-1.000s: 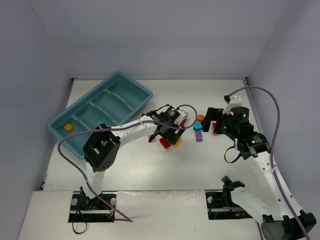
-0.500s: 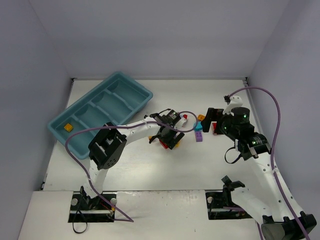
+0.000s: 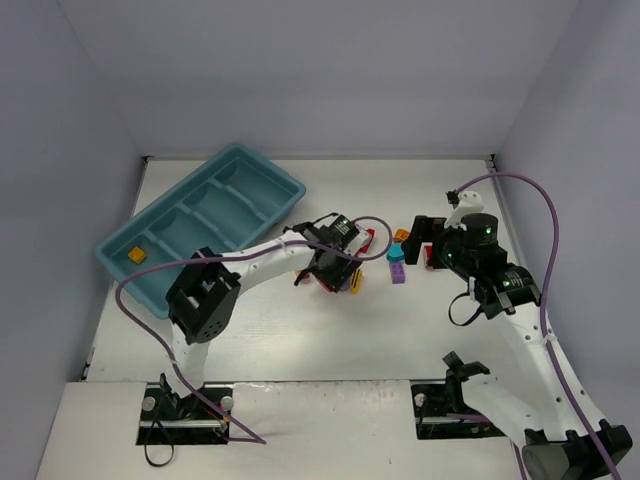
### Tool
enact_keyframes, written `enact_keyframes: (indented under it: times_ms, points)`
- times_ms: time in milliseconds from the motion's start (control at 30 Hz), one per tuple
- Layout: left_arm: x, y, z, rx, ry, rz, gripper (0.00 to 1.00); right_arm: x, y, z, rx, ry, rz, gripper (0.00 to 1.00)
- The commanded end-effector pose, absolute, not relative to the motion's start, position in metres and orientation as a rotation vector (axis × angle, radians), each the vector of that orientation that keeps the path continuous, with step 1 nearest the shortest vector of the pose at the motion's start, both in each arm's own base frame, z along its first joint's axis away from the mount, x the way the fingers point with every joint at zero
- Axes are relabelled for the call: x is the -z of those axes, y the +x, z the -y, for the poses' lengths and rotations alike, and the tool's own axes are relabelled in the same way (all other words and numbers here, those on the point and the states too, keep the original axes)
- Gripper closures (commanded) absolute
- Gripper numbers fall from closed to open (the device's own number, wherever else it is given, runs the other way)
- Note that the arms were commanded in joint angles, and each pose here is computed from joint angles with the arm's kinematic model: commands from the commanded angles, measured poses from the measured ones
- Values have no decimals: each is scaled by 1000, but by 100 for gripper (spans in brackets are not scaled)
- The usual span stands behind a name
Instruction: Sort the legos into containers by color
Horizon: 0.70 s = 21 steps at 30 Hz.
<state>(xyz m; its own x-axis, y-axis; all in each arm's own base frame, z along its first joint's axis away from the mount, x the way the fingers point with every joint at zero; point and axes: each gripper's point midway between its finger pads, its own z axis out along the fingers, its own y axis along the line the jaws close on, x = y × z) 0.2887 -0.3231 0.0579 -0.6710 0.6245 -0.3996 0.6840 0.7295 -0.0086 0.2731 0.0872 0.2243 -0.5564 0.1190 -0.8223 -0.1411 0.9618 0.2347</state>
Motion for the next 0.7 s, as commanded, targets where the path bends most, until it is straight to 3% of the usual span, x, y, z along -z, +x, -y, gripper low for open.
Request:
enact_keyframes:
  times_ms: [0,233,467,667]
  points:
    - [-159,313,312,231,852,-2383,73,-244,281,-92,-360,-41,-2061,0]
    - [-224,375,187,32,358,-2350,71,-244,283,-93,-369,-32,-2067,0]
    - [-206,412,60,-151,36,-2409,66,-242,286,-96,-377,-32,-2080,0]
    - [-184,431,-24,-226,-198,-2424,50,-238,286,-94,-370,-24,-2088,0]
